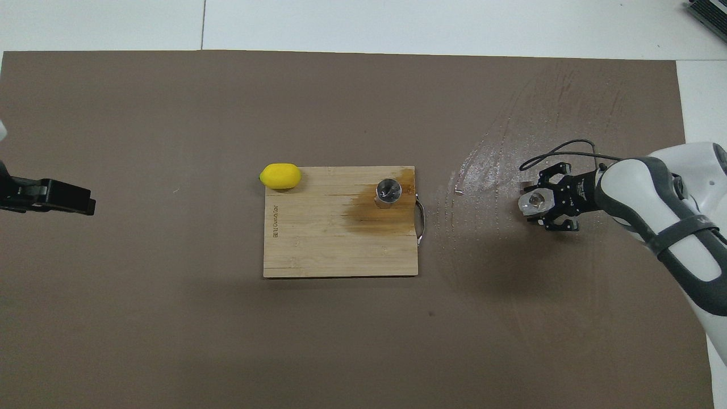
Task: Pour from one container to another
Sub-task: 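Lower the glass cup onto the table and open the right gripper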
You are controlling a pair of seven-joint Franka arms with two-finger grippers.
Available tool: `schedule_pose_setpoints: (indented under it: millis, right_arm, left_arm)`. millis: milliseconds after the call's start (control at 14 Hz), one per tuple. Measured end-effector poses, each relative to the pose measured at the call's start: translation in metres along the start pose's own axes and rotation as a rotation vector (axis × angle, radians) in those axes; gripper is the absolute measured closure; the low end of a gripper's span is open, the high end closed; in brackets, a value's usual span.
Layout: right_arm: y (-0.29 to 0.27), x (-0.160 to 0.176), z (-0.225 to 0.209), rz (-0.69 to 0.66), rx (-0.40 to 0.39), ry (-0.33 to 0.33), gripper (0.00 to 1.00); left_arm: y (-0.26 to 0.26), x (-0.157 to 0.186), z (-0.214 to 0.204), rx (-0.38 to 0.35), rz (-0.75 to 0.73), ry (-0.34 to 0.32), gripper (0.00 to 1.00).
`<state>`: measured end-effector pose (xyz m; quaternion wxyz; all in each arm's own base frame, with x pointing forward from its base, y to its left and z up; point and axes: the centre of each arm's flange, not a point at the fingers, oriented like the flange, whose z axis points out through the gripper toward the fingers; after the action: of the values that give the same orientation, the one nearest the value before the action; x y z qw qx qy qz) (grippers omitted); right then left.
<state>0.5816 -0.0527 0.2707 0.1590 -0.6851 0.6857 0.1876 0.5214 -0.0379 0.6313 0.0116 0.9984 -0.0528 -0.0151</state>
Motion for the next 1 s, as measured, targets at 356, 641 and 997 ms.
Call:
schedule_pose_setpoints:
  millis: [356, 641, 997]
  right_arm:
    - [0.006, 0.007, -0.029, 0.009, 0.034, -0.001, 0.0]
    - [0.016, -0.014, -0.055, -0.13, -0.009, 0.027, 0.0]
    - [0.014, -0.058, -0.048, -0.591, -0.142, 0.189, 0.0]
  left_arm:
    - [0.0, 0.0, 0.0, 0.0, 0.0, 0.0, 0.0]
    - [0.0, 0.0, 0.0, 0.0, 0.0, 0.0, 0.0]
    - [0.0, 0.0, 0.0, 0.0, 0.0, 0.0, 0.0]
